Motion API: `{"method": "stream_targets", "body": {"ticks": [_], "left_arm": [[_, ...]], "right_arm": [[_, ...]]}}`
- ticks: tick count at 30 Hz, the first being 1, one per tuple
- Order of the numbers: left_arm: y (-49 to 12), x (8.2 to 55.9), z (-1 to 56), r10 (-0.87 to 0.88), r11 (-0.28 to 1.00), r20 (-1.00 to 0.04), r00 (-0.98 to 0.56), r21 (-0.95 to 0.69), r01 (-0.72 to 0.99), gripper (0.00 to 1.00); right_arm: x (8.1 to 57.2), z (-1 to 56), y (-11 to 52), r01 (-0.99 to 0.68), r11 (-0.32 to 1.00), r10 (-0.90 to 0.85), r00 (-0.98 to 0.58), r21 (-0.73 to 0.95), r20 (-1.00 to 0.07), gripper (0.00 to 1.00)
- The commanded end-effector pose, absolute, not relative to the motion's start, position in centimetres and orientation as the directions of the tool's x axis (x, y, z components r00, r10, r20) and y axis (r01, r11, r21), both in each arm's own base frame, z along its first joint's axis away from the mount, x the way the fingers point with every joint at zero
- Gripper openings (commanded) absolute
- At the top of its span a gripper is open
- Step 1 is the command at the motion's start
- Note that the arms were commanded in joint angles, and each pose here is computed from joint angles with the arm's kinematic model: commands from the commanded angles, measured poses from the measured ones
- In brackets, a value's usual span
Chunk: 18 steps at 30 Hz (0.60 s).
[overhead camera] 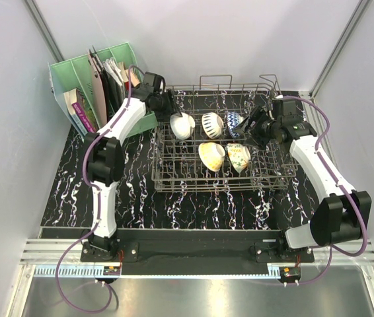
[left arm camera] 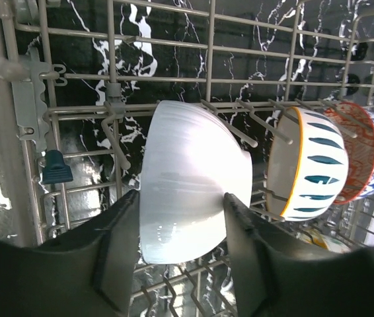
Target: Unload the bowls from the dish rack
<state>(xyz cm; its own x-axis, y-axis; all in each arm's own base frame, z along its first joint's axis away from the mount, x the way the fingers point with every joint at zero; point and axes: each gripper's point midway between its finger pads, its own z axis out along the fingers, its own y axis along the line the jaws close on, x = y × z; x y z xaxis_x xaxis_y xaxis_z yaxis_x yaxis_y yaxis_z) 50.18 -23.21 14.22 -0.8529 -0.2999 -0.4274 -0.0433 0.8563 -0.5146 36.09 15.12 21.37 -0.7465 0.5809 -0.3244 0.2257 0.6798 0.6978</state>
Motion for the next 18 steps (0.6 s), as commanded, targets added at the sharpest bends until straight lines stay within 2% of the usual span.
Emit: {"method": "stream_targets", "body": {"ticks": [1, 3, 6, 7, 9, 13, 16, 18], "left_arm": [[-26.7, 45.4, 14.3, -0.222, 0.791, -0.246, -0.943, -0.612, -0.026, 0.42], [-26.9, 45.7, 14.7, -0.233, 0.778, -0.24, -0.942, -0.627, -0.033, 0.41], [-27.5, 45.7, 14.9, -0.238, 0.739, -0.205, -0.949, -0.673, -0.039, 0.29], [-27.7, 46.0, 15.1, -0.24, 0.731, -0.214, -0.947, -0.681, -0.032, 0.15], [-28.0, 46.2, 15.3, -0.245, 0.718, -0.207, -0.947, -0.696, -0.033, 0.04], [-28.8, 46.9, 15.9, -0.25, 0.683, -0.209, -0.945, -0.73, -0.019, 0.06], [-29.1, 47.4, 16.6, -0.254, 0.667, -0.221, -0.941, -0.745, -0.005, 0.0], [-29.4, 47.7, 17.2, -0.258, 0.655, -0.229, -0.939, -0.756, 0.005, 0.0]], "right_arm": [[37.4, 23.4, 15.2, 0.188, 0.665, 0.592, -0.722, 0.723, -0.358, 0.74], [37.4, 23.3, 15.2, 0.192, 0.664, 0.595, -0.721, 0.723, -0.355, 0.73], [37.6, 23.3, 15.1, 0.195, 0.665, 0.597, -0.719, 0.721, -0.356, 0.74], [37.6, 23.2, 15.2, 0.195, 0.666, 0.596, -0.721, 0.72, -0.355, 0.74], [37.7, 23.0, 15.1, 0.201, 0.665, 0.598, -0.72, 0.719, -0.352, 0.74], [37.7, 22.9, 15.1, 0.203, 0.667, 0.598, -0.72, 0.716, -0.352, 0.73], [37.8, 22.8, 15.1, 0.205, 0.668, 0.598, -0.72, 0.715, -0.352, 0.73], [37.8, 22.8, 15.1, 0.204, 0.67, 0.596, -0.722, 0.714, -0.352, 0.73]]}}
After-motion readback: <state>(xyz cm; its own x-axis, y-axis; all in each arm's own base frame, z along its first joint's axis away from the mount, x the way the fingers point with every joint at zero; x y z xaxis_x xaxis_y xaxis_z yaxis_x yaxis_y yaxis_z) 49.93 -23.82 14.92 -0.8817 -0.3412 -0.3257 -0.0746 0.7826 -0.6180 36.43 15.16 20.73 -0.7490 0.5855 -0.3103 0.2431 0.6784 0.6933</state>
